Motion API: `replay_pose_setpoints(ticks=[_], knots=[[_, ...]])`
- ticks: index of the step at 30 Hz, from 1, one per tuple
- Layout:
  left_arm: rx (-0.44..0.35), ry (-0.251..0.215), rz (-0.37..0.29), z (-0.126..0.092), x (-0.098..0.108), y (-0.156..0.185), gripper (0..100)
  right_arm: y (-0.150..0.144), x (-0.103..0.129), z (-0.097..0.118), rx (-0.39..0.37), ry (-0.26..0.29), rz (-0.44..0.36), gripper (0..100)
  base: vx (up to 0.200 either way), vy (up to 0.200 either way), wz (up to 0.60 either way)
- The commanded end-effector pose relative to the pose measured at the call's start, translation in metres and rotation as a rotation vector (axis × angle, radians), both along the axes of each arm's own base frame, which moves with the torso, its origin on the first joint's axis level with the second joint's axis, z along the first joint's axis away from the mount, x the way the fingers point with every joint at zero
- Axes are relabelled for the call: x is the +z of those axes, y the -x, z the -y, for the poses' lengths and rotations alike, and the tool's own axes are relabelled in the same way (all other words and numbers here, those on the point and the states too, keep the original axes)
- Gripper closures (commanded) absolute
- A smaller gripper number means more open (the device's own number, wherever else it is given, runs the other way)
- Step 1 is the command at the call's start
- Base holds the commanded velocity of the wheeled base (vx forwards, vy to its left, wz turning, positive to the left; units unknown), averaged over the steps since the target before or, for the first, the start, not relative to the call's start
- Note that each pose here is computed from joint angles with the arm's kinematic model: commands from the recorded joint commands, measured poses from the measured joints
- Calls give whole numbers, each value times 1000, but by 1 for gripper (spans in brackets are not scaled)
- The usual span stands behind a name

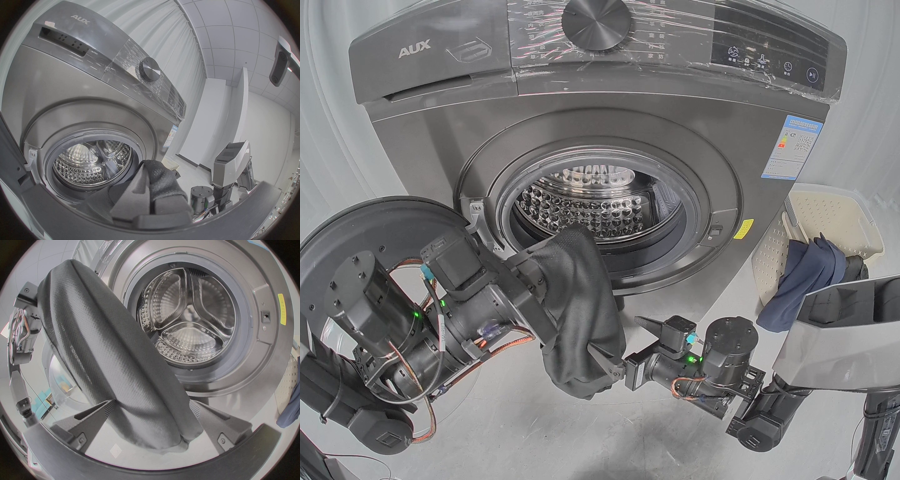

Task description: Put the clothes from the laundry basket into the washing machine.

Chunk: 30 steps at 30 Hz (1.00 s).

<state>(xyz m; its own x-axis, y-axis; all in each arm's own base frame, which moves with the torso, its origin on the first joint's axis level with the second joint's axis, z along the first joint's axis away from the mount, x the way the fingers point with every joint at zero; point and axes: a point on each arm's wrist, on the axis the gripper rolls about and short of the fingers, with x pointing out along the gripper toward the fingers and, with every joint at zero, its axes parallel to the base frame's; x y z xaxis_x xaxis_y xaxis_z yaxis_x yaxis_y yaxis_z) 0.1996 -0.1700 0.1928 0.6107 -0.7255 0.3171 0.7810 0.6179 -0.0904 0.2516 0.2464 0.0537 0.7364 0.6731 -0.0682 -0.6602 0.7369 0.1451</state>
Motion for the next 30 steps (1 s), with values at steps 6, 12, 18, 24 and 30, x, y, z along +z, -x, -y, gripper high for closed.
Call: replay_pose_setpoints(ticks=[6,12,18,24,30], knots=[[5,-4,-8,0,-2,-2,100,29,21,10,60,-14,0,0,0,0,0],[6,-4,-3,-1,-1,-1,100,24,13,2,69,-1,2,0,0,0,0],[-1,12,17,-3,5,3,100,-10,-13,-7,17,19,2,0,0,0,0],[-21,17,29,-3,8,6,100,-36,-24,-14,-16,-2,28,0,0,0,0],[-20,16,30,-3,8,6,100,-46,-27,-21,-22,-24,46,0,0,0,0]])
